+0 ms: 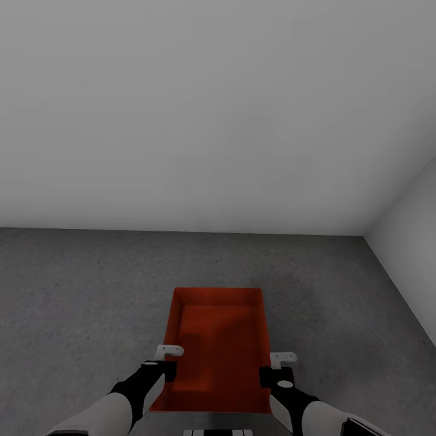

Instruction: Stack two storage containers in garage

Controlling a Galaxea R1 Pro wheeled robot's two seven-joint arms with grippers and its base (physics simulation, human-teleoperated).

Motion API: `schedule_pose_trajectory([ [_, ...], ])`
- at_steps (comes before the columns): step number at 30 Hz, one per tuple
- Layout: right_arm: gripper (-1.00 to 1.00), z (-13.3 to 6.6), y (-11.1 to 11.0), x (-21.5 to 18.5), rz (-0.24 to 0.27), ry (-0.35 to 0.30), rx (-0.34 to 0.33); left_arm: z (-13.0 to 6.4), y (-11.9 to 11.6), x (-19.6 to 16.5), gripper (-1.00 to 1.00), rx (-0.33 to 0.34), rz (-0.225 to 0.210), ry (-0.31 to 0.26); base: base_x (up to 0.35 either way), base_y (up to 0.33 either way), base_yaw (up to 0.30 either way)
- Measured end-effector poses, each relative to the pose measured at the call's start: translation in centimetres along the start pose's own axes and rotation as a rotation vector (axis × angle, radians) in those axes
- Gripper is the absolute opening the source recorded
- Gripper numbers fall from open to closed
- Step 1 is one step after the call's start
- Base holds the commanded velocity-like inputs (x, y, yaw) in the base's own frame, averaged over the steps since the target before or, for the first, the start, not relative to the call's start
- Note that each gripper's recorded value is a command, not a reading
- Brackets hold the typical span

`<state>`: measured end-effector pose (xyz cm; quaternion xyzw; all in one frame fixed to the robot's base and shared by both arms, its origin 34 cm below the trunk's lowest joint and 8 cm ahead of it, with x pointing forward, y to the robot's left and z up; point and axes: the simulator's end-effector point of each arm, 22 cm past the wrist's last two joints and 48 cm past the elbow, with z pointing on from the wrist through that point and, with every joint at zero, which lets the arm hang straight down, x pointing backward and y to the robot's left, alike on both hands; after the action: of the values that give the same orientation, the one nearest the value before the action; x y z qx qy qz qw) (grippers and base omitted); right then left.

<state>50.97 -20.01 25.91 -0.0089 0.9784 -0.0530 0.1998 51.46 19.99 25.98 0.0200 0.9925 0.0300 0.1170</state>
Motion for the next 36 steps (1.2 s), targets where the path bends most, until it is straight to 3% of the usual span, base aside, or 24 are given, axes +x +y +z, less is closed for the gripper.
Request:
schedule_pose_trajectory([
  [36,1.0,-0.01,-0.04,0.08,0.015,0.005,0.003,0.0,-0.05,0.0,1.0,0.002,0.0,0.0,0.0,0.0,0.0],
])
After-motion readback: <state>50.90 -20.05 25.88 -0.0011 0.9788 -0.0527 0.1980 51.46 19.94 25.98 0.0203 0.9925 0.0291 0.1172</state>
